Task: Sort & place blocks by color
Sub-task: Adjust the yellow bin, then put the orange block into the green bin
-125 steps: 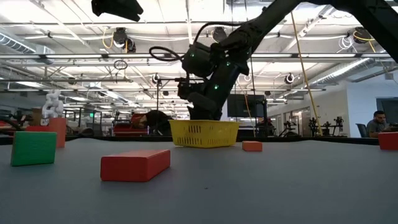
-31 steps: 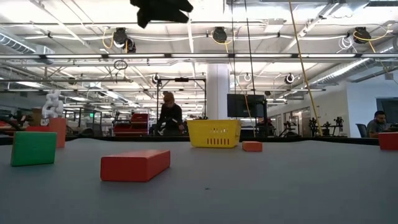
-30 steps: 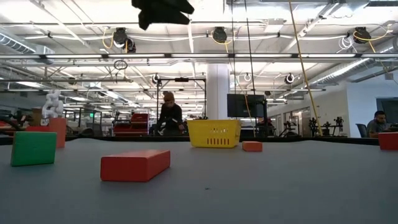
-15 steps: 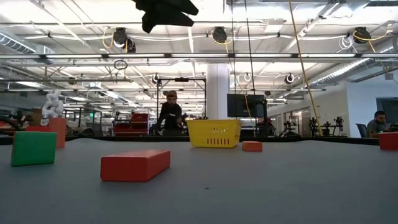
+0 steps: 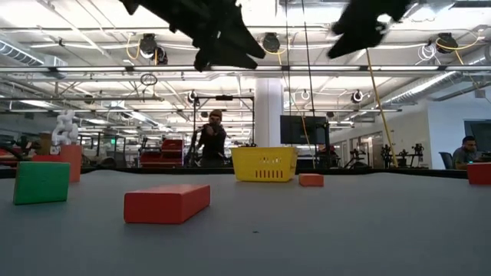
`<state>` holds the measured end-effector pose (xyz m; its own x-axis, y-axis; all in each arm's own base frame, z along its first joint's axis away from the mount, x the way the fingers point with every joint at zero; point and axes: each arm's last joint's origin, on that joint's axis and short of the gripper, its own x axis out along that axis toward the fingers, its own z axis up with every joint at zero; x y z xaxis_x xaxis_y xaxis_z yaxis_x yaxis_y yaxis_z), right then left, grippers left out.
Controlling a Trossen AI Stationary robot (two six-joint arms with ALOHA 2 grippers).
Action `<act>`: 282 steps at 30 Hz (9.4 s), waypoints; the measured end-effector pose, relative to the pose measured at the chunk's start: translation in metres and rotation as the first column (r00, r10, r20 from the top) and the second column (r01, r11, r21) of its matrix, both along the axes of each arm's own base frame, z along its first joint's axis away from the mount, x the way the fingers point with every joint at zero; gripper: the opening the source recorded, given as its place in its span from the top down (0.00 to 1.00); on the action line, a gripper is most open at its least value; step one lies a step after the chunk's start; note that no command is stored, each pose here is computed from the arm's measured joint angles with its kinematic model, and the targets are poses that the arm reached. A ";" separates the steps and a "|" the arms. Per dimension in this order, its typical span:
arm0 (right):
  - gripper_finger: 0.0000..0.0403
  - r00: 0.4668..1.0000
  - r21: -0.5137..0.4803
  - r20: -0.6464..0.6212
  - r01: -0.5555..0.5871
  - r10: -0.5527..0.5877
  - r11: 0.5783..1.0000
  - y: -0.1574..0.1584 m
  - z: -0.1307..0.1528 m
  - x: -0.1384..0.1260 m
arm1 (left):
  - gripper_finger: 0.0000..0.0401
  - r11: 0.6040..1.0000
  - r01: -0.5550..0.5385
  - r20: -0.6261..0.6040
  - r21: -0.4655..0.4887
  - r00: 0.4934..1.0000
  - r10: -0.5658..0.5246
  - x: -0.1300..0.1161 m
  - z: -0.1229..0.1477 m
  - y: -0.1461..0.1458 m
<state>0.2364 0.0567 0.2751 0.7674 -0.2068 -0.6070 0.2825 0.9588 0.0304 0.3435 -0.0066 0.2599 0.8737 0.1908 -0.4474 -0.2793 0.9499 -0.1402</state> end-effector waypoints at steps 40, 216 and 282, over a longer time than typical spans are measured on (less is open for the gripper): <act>0.49 0.944 -0.027 -0.313 0.101 -0.104 0.995 -0.215 -0.087 0.078 | 0.60 0.973 0.230 -0.306 0.032 0.929 -0.209 0.014 -0.065 0.043; 0.48 0.896 0.117 -0.430 -0.070 0.114 0.991 -0.073 -0.103 0.020 | 0.60 0.983 -0.180 -0.589 0.030 0.791 0.163 -0.059 -0.026 0.039; 0.22 0.872 0.337 -0.342 0.462 -0.351 0.820 -0.026 -0.157 0.047 | 0.60 0.986 0.039 -0.214 0.160 0.977 -0.004 -0.085 0.048 -0.018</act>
<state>0.2839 0.0312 0.1183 0.4750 -0.1645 -0.8645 0.6942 0.6737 0.2533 0.2588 -0.0242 0.3077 0.7669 0.2587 -0.5873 -0.2654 0.9611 0.0768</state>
